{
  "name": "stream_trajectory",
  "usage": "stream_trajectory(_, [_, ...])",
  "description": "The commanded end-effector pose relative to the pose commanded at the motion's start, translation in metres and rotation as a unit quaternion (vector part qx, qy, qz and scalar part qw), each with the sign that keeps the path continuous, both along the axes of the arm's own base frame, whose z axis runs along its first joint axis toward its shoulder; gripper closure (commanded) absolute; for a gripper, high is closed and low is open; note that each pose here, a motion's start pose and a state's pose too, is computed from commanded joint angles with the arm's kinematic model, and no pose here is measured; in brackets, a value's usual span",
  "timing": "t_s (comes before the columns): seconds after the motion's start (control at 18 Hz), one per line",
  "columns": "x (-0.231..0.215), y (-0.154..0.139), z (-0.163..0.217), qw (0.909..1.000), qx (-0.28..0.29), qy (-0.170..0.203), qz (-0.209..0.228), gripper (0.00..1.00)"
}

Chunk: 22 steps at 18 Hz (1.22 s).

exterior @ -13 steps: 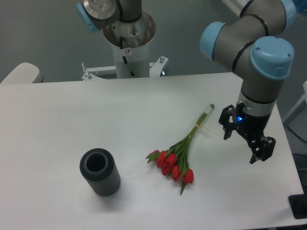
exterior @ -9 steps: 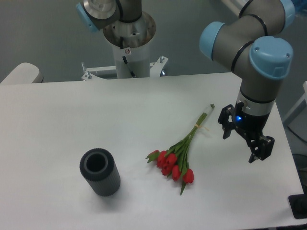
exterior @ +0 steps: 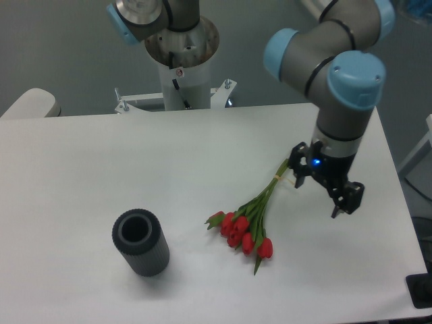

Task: Pick up the flowers from the table
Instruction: 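Move the open gripper over the red tulip stems, then lower the gripper onto the tulip stems and close it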

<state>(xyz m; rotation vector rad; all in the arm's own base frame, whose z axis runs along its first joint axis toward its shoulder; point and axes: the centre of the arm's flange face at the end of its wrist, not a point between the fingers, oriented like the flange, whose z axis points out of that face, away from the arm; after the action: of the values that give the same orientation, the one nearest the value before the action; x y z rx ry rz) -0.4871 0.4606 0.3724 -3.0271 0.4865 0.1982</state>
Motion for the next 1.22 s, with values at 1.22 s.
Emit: stream_trajectory(1.22, [0.074, -0.016, -0.136, 0.9966, -0.06, -0.012, 0.055, 0.0])
